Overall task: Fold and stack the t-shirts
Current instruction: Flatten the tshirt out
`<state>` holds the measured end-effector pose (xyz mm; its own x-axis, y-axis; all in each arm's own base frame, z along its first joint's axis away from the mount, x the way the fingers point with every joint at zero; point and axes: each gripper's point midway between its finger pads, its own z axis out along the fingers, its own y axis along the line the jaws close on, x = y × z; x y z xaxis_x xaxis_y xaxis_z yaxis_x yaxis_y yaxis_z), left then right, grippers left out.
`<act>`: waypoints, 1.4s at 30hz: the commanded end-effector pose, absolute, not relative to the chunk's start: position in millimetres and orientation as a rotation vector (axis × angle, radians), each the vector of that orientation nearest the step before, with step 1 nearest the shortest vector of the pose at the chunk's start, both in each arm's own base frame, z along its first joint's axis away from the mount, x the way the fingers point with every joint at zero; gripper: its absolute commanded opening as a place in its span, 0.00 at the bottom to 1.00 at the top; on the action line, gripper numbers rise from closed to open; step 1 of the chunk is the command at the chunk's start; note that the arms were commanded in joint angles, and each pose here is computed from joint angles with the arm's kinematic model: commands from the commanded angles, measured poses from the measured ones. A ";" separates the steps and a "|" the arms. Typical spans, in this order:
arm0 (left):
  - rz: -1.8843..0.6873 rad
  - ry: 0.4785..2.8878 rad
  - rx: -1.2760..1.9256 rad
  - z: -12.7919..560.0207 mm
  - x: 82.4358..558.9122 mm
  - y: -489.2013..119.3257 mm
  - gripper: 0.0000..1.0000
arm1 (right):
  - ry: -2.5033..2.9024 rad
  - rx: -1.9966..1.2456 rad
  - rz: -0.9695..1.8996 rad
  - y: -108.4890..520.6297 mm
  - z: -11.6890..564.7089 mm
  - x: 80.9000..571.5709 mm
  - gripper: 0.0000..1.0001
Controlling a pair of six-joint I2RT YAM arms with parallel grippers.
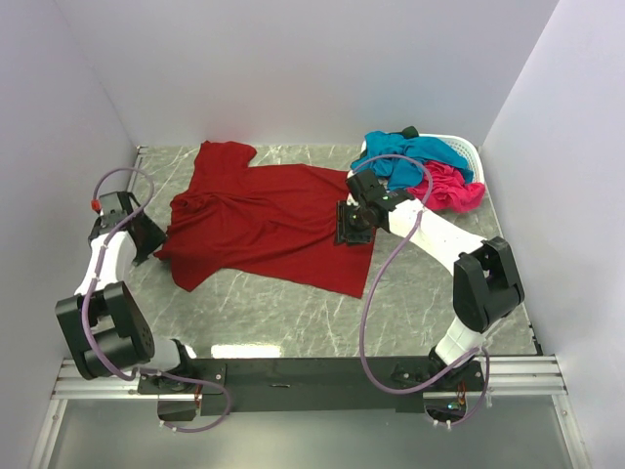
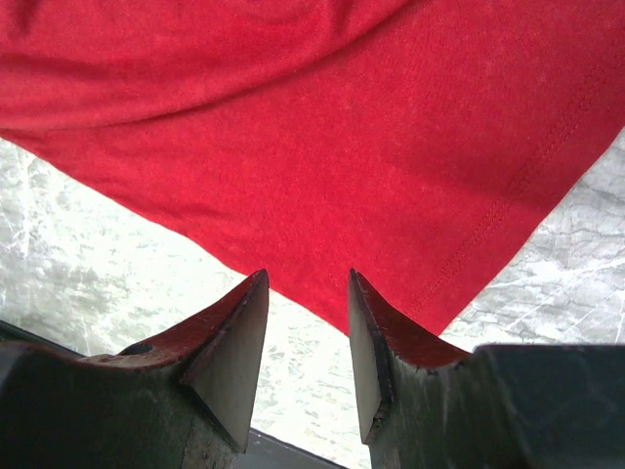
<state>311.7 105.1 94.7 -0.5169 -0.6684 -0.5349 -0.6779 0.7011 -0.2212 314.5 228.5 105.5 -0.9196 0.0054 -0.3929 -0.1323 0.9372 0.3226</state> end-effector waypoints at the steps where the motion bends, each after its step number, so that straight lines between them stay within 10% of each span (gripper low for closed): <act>1: 0.073 2.333 -1.043 88.8 292.8 114.3 0.63 | 2.656 -0.106 0.504 233.0 121.7 316.1 0.45; 29: -0.227 2.447 -1.150 27.1 267.4 58.4 0.45 | 2.720 -0.049 0.477 225.0 88.1 295.7 0.45; 42: -0.343 2.458 -1.106 40.5 272.4 40.6 0.04 | 2.835 0.126 0.274 186.8 49.8 260.8 0.44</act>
